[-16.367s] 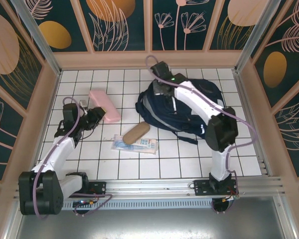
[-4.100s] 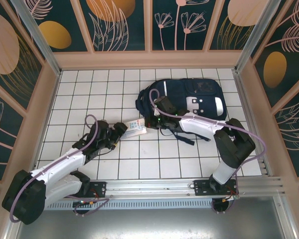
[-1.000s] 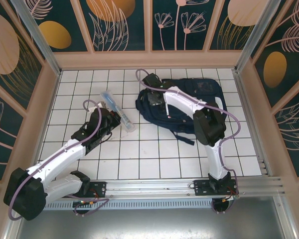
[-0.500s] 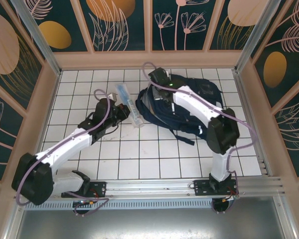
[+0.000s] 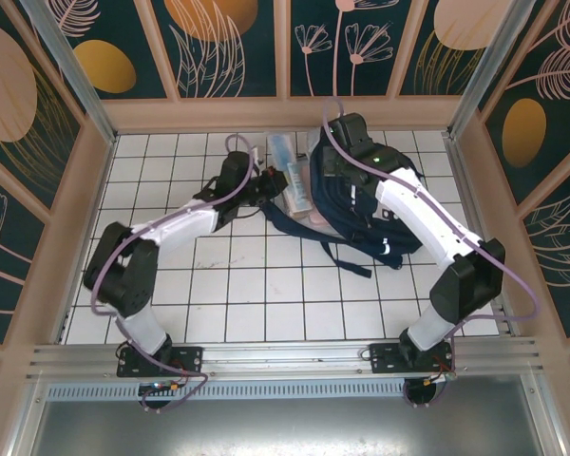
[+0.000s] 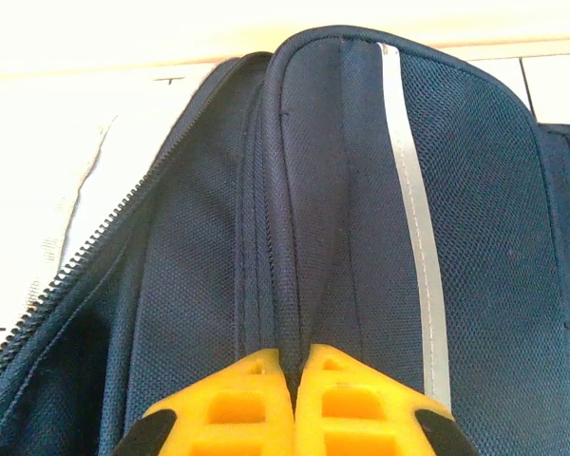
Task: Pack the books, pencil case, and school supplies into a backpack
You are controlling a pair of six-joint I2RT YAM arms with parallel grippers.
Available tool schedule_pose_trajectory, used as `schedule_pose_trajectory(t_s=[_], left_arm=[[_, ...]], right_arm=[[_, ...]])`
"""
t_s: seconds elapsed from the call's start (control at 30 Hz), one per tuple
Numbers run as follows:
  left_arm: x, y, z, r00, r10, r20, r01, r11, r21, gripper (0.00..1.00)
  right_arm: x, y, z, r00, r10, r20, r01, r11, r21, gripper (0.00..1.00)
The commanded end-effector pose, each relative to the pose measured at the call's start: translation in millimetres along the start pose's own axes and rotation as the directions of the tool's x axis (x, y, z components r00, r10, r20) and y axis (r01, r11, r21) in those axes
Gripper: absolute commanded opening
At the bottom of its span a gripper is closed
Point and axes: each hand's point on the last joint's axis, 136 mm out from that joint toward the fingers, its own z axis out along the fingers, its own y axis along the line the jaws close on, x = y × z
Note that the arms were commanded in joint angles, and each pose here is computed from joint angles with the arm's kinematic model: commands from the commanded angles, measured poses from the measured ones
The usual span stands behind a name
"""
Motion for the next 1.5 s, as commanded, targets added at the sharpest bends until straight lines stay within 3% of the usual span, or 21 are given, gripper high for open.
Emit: schedule_pose_trajectory(t_s=[0.0, 0.17, 0.47, 0.6, 0.9, 1.2, 1.33, 1.47], left_arm=[[-2, -7, 19, 0.998, 0.049, -0.031, -0.049, 0.999, 0.005, 0.00], [1, 12, 21, 0.994, 0.098, -0.056, -0.102, 0.991, -0.085, 0.00], [11, 36, 4, 0.993, 0.065, -0.096, -0.079, 0.985, -0.153, 0.00], [25, 43, 17, 0.988, 0.028, -0.151, -0.047, 0.991, -0.124, 0.00], [50, 18, 46, 0.965, -0.076, -0.250, 0.097, 0.993, 0.070, 0.00], [79, 25, 69, 0.944, -0.092, -0.318, 0.097, 0.995, 0.000, 0.01], [72, 32, 60, 0.955, -0.058, -0.292, 0.038, 0.997, -0.072, 0.42], [57, 31, 42, 0.964, -0.051, -0.261, 0.028, 0.995, -0.093, 0.58]], right_arm=[[-43, 4, -40, 0.984, 0.084, 0.159, -0.070, 0.994, -0.089, 0.00], [-39, -3, -45, 0.982, 0.098, 0.163, -0.086, 0.993, -0.079, 0.00], [-31, -10, -41, 0.982, 0.113, 0.148, -0.103, 0.992, -0.072, 0.00], [-29, -8, -38, 0.983, 0.119, 0.141, -0.107, 0.990, -0.086, 0.00], [-23, -4, -32, 0.985, 0.126, 0.115, -0.115, 0.988, -0.102, 0.00], [-15, -3, -26, 0.988, 0.126, 0.092, -0.116, 0.988, -0.104, 0.00], [-5, -4, -18, 0.991, 0.118, 0.068, -0.111, 0.989, -0.095, 0.00], [8, 0, -5, 0.994, 0.108, 0.021, -0.105, 0.988, -0.111, 0.00]])
